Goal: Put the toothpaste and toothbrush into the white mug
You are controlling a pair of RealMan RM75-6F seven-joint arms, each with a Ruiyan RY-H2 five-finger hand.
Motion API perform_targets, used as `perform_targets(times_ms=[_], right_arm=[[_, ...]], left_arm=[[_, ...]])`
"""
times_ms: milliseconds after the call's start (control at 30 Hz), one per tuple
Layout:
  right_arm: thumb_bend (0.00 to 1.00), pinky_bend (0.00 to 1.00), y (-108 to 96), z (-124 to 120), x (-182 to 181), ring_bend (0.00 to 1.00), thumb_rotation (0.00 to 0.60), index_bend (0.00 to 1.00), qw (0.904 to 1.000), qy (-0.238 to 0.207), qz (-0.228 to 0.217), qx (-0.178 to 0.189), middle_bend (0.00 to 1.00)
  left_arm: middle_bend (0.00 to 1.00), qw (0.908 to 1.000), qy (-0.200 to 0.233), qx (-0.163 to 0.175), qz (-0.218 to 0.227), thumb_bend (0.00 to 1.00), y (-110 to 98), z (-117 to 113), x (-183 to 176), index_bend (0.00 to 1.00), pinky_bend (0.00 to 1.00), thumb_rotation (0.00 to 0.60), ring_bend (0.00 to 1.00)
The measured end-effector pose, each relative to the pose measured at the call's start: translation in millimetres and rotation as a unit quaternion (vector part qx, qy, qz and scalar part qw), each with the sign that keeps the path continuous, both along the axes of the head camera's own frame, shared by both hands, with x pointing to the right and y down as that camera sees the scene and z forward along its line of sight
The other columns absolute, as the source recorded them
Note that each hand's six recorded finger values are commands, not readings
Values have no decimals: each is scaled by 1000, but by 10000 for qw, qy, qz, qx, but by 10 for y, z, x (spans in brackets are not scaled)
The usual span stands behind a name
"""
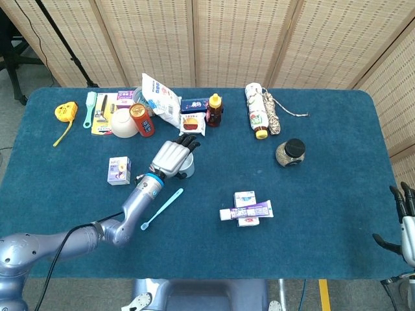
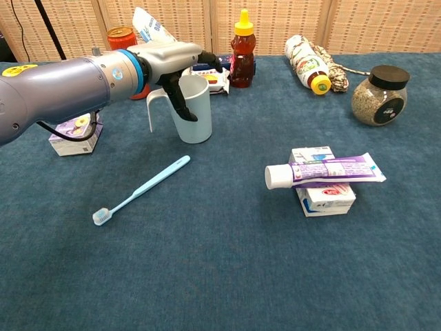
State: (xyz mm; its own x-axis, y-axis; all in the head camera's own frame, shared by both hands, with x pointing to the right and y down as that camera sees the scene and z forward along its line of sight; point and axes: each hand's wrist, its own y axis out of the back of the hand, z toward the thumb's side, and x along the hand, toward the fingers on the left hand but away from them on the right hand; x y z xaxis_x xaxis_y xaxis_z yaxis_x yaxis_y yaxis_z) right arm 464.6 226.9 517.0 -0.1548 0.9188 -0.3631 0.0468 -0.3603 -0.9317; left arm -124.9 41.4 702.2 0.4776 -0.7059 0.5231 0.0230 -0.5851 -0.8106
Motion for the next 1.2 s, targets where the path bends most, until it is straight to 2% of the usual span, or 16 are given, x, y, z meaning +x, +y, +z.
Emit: perform_targets(times_ms=[367,500,600,700,900,1067,1200], right_arm=[[0,0,12,7,-22,0,600,0,10000,-5,-51,-35,0],[0,0,17,4,-34,0,600,0,10000,-7,-74,-40,0],[0,0,24,7,-49,0,600,0,9999,-8,-114,-55,0],[0,0,24,27,-77,0,600,0,9998,-26,-173,-102,0],[0,0,-6,43,-117,0,600,0,9994,31,-335,-100,0],[0,0,-56,47,-177,0,600,0,9986,28,-520,-74,0],[0,0,-126,53,-292,0,600,0,9966,-52,-824,-62,0]], left_arm=[[0,9995,180,-270,3,203,36,-184,-93,0,20,600,0],[0,9989,279,-365,-20,176,47,-313,-190,0,0,600,0],[0,9986,378,-353,-92,85,40,-455,-320,0,0,600,0],[0,9987,424,-238,-183,21,26,-641,-539,0,0,600,0],[0,9973,354,263,-587,15,42,-1082,-1278,0,0,600,0],[0,9925,204,510,-1094,15,194,-1358,-1984,0,0,600,0],[0,9882,64,405,-1474,16,423,-1442,-2463,0,0,600,0]])
